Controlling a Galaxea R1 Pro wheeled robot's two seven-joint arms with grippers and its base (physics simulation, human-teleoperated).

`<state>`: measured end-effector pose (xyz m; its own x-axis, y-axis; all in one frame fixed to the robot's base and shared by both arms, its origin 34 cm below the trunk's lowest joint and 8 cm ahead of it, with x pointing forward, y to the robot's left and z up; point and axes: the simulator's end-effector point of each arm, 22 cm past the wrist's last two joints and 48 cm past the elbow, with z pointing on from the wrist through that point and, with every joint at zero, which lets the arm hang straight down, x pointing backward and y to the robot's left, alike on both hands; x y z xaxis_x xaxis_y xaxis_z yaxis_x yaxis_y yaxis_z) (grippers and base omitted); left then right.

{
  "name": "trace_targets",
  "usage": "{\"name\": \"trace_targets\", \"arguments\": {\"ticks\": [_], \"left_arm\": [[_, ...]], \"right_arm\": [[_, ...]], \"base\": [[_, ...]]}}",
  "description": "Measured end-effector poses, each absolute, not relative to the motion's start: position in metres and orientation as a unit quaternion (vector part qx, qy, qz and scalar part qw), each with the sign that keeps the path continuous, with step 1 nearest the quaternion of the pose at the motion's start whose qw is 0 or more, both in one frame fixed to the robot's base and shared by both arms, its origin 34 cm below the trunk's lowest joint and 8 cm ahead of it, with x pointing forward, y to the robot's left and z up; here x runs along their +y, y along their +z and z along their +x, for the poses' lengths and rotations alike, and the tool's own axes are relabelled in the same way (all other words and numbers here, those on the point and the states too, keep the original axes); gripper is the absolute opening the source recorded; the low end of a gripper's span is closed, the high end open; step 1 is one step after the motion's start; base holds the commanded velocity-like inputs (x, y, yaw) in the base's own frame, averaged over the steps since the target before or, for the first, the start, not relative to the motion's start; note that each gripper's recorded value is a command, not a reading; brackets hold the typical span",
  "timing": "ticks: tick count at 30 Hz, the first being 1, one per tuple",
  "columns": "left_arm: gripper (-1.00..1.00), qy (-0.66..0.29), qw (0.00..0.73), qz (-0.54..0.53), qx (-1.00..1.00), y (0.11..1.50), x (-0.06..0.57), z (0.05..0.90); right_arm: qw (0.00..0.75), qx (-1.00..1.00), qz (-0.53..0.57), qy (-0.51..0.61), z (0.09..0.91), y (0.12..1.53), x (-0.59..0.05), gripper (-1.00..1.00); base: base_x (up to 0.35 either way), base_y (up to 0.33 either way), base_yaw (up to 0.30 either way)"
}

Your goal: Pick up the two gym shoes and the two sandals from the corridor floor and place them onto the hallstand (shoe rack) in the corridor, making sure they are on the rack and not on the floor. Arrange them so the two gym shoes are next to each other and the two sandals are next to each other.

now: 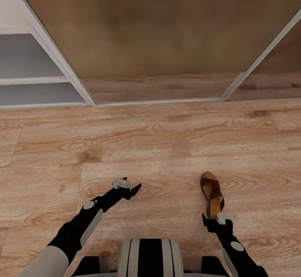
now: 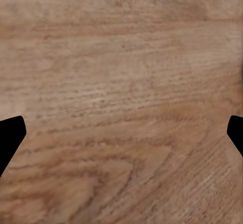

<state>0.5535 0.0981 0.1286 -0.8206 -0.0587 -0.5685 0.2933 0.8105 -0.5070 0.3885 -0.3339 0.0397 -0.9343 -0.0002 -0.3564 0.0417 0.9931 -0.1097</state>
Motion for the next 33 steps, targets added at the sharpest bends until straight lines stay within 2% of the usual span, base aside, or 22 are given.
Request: {"name": "trace_targets", "arguments": {"ticks": [18, 19, 33], "left_arm": [[1.0, -0.302, 0.291, 0.065, 0.905, 0.1284, 0.0977, 0.5532], [1.0, -0.302, 0.291, 0.065, 0.905, 0.1284, 0.0977, 0.5532], [1.0, -0.305, 0.292, 0.067, 0.904, 0.1296, 0.0959, 0.5527]], "right_arm": [[0.181, 0.982, 0.01, -0.058, 0.3886, 0.0396, -0.3339, 1.0], [0.181, 0.982, 0.01, -0.058, 0.3886, 0.0396, -0.3338, -1.0], [0.182, 0.982, 0.011, -0.059, 0.3891, 0.0398, -0.3347, -1.0]], "base": [[0.009, -0.006, 0.0], [0.0, 0.0, 0.0], [0.0, 0.0, 0.0]]}}
